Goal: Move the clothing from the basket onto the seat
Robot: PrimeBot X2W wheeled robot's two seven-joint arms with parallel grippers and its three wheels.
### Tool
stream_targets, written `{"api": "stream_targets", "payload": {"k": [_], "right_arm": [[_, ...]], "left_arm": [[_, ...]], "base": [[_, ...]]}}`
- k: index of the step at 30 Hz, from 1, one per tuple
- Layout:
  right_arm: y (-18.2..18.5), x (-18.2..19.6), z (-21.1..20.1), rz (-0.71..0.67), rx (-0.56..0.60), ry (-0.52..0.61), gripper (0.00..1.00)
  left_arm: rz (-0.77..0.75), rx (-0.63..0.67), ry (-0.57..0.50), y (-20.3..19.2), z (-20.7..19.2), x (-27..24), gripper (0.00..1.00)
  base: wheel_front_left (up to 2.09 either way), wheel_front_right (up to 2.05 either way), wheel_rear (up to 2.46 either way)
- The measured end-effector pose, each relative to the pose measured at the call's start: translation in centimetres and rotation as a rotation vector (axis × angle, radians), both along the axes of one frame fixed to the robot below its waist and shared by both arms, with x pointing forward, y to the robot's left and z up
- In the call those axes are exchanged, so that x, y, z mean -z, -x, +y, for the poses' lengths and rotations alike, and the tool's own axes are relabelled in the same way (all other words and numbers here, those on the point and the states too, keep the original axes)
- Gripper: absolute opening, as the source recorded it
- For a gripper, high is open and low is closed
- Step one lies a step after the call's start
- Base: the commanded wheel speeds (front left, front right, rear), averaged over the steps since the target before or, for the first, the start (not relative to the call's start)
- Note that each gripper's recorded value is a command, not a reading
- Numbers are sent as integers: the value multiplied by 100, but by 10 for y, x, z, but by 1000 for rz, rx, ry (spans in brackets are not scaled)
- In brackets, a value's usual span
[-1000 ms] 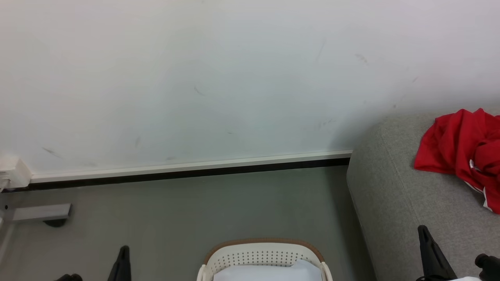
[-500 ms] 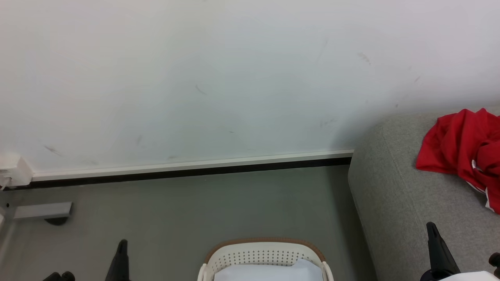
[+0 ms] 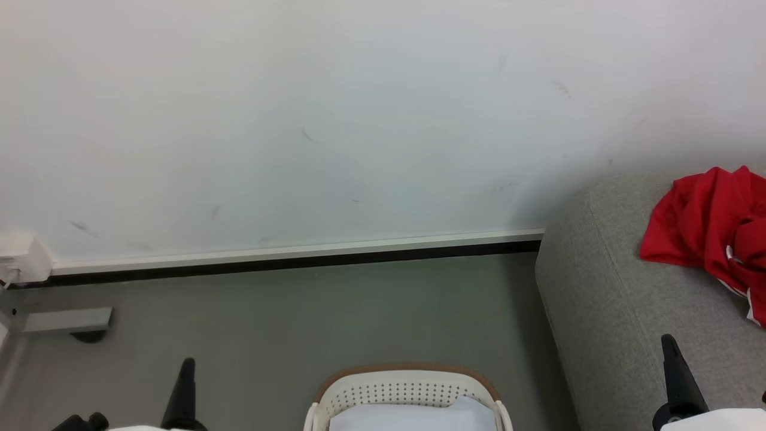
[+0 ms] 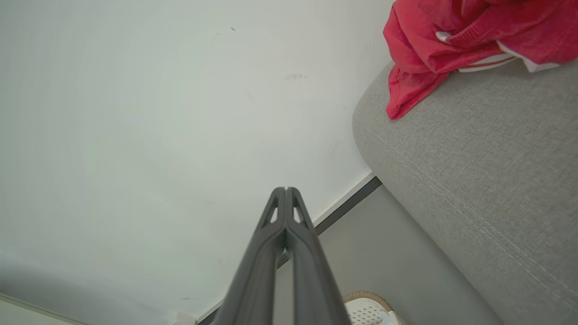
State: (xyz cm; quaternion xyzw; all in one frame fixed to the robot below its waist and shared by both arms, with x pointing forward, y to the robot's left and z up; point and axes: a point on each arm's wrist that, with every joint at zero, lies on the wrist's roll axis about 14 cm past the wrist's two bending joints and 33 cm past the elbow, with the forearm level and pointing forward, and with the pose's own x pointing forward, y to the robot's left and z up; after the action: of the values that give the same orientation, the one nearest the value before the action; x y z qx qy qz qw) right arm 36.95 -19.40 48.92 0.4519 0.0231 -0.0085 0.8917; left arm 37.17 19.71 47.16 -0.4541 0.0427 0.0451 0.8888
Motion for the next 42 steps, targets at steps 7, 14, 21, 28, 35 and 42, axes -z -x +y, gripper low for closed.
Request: {"api": "stream_targets", "payload": {"k": [7, 14, 21, 28, 35, 42], "right_arm": [[-2, 0, -1, 4, 9, -79, 0], [-3, -1, -3, 6, 16, -151, 0], [-6, -3, -3, 2, 20, -208, 0], [-8, -5, -5, -1, 24, -271, 0], [-9, -5, -5, -2, 25, -331, 0], [-10, -6, -5, -3, 27, -389, 0]], "left_arm": [[-3, -1, 80, -2, 0, -2, 0], [-12, -7, 151, -4, 0, -5, 0], [-21, -9, 209, -6, 1, -8, 0], [-29, -10, 273, -7, 1, -10, 0], [-43, -7, 334, -9, 0, -14, 0], [-53, -7, 389, -10, 0, -17, 0]], "base": [[0, 0, 0], [0, 0, 0], [0, 0, 0], [0, 0, 0], [0, 0, 0], [0, 0, 0]]}}
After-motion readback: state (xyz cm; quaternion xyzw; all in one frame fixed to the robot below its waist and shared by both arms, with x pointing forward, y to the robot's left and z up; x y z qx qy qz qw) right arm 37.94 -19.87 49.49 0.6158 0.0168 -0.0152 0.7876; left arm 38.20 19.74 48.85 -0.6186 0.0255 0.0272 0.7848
